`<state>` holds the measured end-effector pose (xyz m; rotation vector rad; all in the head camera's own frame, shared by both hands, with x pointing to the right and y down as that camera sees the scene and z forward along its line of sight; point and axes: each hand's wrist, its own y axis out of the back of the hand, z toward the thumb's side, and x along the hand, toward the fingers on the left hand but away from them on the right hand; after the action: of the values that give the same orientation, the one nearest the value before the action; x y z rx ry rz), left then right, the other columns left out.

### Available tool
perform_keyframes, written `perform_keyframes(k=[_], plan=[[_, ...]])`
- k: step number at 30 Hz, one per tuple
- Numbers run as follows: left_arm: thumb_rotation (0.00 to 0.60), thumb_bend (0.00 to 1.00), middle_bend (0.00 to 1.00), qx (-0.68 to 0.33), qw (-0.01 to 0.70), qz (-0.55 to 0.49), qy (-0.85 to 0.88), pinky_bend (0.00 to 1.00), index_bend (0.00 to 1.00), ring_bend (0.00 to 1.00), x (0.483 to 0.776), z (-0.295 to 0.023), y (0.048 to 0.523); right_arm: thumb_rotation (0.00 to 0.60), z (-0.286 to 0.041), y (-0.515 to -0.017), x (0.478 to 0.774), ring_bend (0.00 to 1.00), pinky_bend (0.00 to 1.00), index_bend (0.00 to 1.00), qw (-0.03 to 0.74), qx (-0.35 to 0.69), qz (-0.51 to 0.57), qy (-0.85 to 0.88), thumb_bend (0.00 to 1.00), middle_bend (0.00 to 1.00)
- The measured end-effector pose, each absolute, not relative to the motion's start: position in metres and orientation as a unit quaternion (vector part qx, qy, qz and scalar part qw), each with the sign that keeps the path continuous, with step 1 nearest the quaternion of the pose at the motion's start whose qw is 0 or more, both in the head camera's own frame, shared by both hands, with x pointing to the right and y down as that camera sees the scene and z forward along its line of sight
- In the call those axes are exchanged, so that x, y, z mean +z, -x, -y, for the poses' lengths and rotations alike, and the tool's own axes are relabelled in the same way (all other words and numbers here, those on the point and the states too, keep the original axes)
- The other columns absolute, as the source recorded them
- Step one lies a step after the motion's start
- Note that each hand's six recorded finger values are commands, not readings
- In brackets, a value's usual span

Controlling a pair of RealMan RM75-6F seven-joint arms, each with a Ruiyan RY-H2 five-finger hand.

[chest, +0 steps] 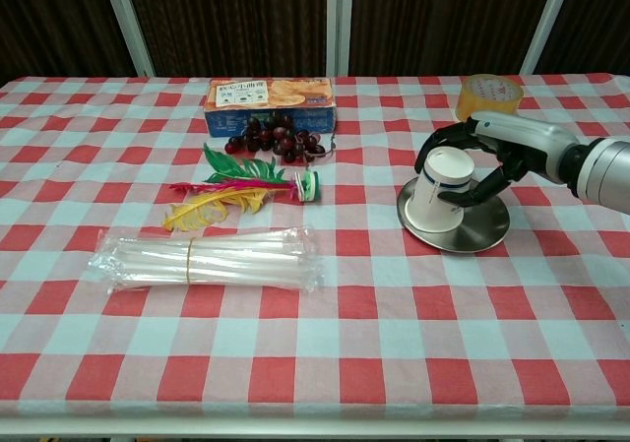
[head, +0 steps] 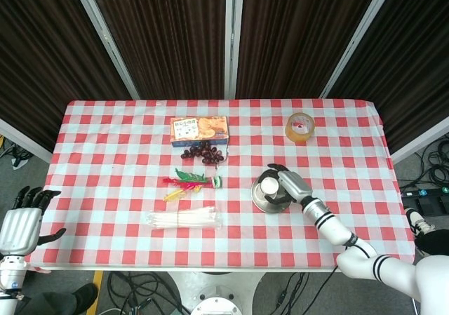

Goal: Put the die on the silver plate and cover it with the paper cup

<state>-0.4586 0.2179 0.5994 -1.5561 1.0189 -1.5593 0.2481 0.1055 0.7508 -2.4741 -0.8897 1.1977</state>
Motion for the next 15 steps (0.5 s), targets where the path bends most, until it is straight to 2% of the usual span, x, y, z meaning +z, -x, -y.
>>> perform_keyframes(k=[6, 15], plan=[[0.600, 0.03, 0.22, -0.603, 0.349, -0.390, 0.602, 0.08, 0.23, 0.12, 0.602, -0.218, 0.458, 0.600, -0.114, -0.251, 0.746, 0.07, 0.04, 0.56, 0.130, 0.406, 0.292, 0.857, 0.33, 0.28], [0.600, 0.03, 0.22, -0.606, 0.346, -0.392, 0.600, 0.08, 0.23, 0.12, 0.602, -0.218, 0.459, 0.600, -0.092, -0.264, 0.756, 0.07, 0.04, 0.56, 0.130, 0.421, 0.328, 0.835, 0.33, 0.28]])
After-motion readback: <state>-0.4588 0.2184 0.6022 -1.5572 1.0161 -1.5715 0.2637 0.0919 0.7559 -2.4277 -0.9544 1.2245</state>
